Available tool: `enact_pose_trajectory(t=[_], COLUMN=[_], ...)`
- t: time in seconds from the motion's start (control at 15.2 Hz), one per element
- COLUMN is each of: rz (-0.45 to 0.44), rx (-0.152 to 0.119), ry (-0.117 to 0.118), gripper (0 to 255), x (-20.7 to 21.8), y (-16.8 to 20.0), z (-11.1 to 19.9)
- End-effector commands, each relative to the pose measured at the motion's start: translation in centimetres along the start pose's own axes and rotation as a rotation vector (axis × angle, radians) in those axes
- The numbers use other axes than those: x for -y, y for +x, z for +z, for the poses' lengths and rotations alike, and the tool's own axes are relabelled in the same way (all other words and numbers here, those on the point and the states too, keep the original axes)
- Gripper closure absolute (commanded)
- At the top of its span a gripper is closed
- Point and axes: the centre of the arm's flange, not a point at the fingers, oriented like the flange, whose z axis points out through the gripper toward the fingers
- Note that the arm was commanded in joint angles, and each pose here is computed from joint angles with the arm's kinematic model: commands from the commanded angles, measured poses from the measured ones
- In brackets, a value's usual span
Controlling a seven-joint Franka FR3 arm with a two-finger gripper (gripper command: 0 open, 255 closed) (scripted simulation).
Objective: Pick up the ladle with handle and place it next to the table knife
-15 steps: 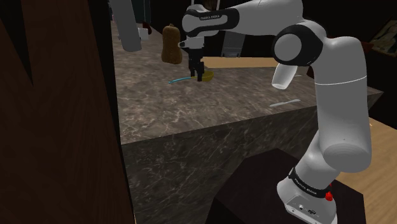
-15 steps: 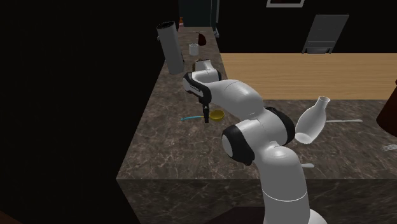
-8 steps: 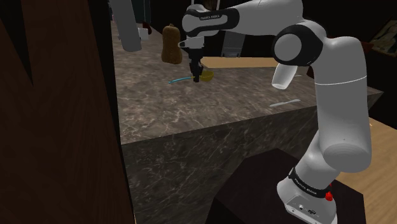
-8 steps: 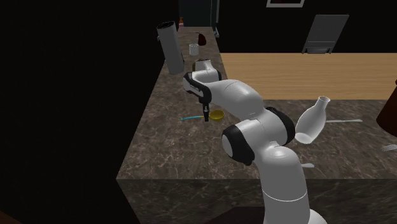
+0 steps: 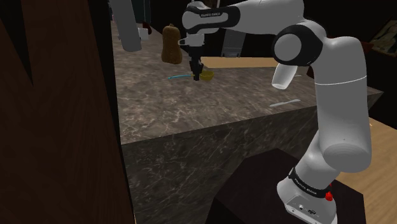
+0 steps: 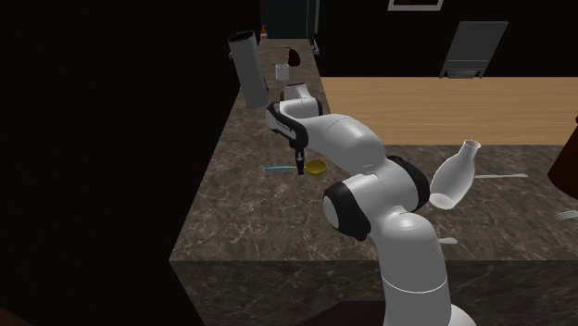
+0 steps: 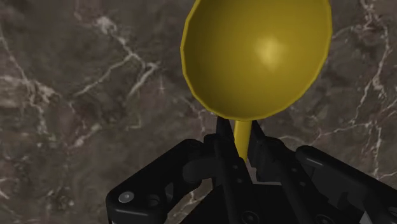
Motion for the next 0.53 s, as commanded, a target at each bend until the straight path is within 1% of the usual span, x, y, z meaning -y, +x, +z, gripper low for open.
enact_pose_trajectory(t=[0.0,0.46], rz=[0.000,0.000], rx=[0.000,0.000], ry=[0.000,0.000], gripper=[255,255], x=[0.1,0.7], y=[-0.1,-0.4], z=[-1.0,-4.6])
